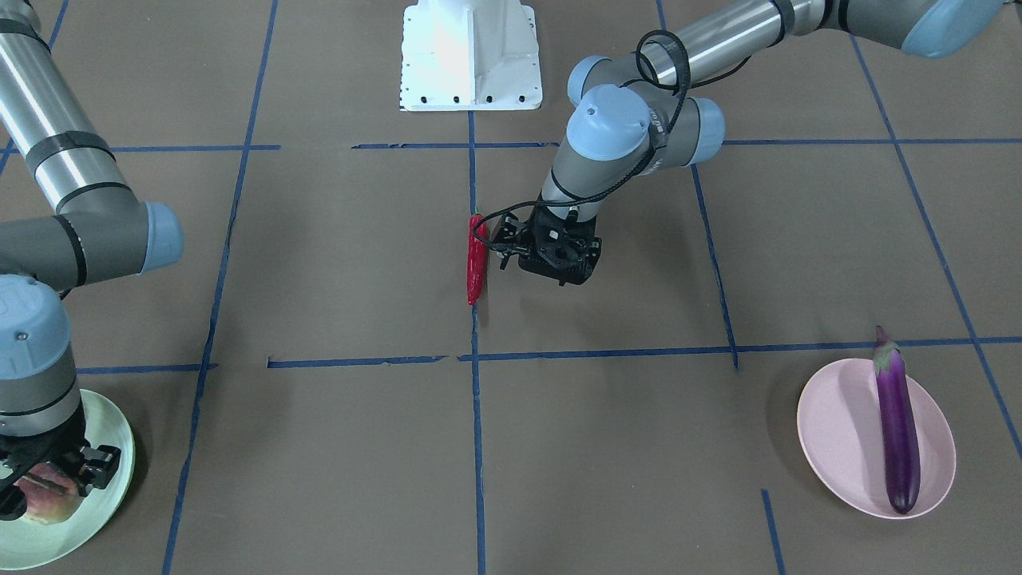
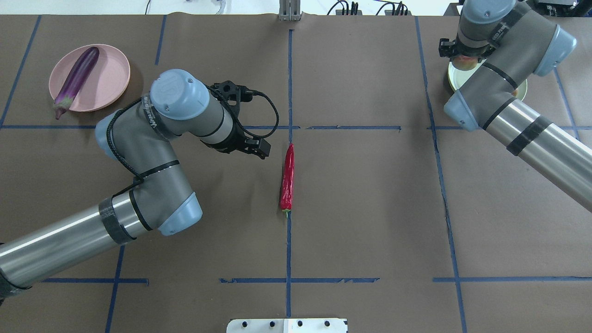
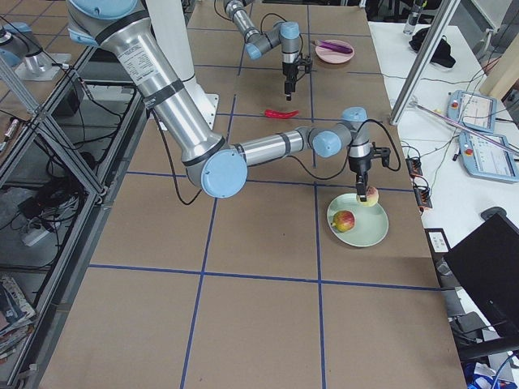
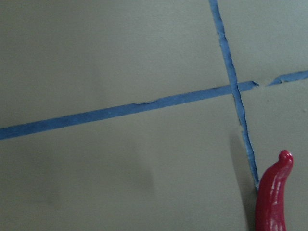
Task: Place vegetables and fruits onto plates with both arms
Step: 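Carry peach to green plate with right gripper while left gripper grasps red chili, then place chili on pink plate with left gripper while right gripper releases peach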
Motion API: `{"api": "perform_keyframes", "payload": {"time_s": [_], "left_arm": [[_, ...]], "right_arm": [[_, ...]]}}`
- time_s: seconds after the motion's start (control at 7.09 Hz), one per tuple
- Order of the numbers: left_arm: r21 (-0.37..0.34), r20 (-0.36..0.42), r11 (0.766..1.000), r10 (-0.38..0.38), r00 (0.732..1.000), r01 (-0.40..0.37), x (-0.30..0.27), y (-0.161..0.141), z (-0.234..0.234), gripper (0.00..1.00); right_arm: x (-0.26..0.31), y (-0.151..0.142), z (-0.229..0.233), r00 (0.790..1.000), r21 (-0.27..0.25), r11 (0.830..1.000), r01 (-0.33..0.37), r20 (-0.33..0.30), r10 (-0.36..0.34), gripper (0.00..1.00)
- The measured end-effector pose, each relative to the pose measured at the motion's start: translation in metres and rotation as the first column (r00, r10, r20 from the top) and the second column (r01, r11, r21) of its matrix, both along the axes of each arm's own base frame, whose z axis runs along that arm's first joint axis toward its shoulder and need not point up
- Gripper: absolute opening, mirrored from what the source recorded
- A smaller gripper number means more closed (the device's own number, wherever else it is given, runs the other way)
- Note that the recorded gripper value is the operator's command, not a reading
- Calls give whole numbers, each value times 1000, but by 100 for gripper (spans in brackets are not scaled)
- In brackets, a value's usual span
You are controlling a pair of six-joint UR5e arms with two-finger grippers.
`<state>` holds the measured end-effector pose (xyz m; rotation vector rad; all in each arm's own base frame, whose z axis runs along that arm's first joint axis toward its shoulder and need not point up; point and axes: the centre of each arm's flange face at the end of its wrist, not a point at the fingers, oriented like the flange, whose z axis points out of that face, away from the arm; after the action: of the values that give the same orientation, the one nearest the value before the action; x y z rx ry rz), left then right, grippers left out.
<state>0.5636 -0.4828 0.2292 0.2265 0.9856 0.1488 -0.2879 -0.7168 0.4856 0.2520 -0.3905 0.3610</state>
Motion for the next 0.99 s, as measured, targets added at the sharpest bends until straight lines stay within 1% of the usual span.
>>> {"api": "perform_keyframes", "payload": {"time_s": [0.14,0.28,0.42,0.56,0.71,0.85,0.99], "left_arm": [[-13,6,1000,-12,1000,12,25,6,-12,97],[-13,13,1000,-18,1000,19,46,13,-23,86],[-12,22,1000,-13,1000,13,61,23,-26,78],[-18,41,1000,-6,999,6,69,30,-24,65],[-30,66,1000,-1,998,3,73,33,-22,29],[-36,76,999,2,997,1,74,35,-21,2],[-40,79,999,3,997,0,74,36,-23,0]], "right_arm": [[4,-3,15,1000,-7,1000,-1,-9,1,11],[7,-5,23,1000,-9,1000,0,-15,0,99],[8,-4,26,1000,-9,1000,3,-18,-3,100],[7,-3,28,1000,-6,1000,5,-17,-6,100],[5,-3,27,1000,-1,1000,7,-11,-7,100],[4,-3,25,1000,2,1000,8,-7,-8,100],[4,-3,23,1000,5,1000,9,-4,-9,100]]}}
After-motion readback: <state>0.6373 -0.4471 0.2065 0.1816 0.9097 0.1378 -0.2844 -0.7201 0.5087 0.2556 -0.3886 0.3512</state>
